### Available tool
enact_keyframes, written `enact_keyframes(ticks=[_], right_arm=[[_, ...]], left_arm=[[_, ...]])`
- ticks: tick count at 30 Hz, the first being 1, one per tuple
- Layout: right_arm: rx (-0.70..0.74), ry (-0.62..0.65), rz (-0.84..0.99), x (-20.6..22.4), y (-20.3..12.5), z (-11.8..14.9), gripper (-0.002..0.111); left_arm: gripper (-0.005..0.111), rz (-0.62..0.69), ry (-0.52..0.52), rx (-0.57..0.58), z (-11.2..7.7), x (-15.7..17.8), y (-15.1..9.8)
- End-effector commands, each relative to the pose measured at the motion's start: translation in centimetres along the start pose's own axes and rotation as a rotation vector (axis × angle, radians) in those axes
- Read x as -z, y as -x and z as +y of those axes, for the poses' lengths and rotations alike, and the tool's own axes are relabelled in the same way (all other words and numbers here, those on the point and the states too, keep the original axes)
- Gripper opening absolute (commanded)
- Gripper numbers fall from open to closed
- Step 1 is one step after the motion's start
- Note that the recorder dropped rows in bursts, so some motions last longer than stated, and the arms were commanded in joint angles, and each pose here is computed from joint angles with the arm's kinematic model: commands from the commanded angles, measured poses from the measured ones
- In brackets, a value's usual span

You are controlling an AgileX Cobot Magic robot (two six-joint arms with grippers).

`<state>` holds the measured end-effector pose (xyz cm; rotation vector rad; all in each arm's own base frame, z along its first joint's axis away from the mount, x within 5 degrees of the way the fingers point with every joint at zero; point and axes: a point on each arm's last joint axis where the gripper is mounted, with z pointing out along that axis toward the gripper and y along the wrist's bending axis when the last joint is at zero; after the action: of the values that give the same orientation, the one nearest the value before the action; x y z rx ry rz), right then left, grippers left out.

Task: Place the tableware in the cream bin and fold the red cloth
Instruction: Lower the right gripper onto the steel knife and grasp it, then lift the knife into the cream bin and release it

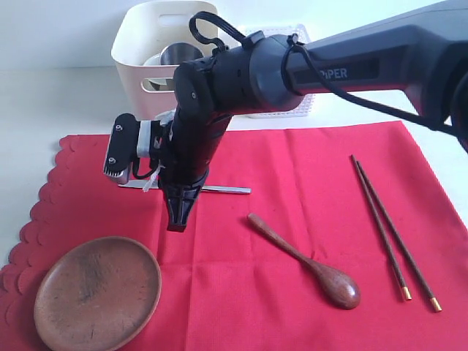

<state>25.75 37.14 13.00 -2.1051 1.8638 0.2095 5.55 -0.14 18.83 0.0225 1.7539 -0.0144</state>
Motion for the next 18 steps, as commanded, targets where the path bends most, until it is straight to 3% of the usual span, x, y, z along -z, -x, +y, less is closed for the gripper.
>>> enact_keyframes(ticks=[1,4,9,14,18], right_arm=[[-0.027,-0.029,0.004,0.2,-0.1,-0.3,0.000],[-0.149,-0.105,0.002,-0.2,-0.3,-1.0,0.003],[-0.274,-0.226,0.044,-0.4,-0.9,-2.0,0.026],[-0.229,-0.216,0.070,-0.3,-1.7,-2.6,0.043],[-0.256,-0.130,0.029,-0.2,-2.5,-3.1,0.044]], left_arm=[[0.003,-0.015,-0.004,0.000,0.0,0.1,0.2],[0.003,-0.015,-0.004,0.000,0.0,0.1,0.2],[0.003,-0.015,-0.004,0.000,0.0,0.1,0.2],[0.003,-0.015,-0.004,0.000,0.0,0.1,0.2],[0.003,-0.015,-0.004,0.000,0.0,0.1,0.2]])
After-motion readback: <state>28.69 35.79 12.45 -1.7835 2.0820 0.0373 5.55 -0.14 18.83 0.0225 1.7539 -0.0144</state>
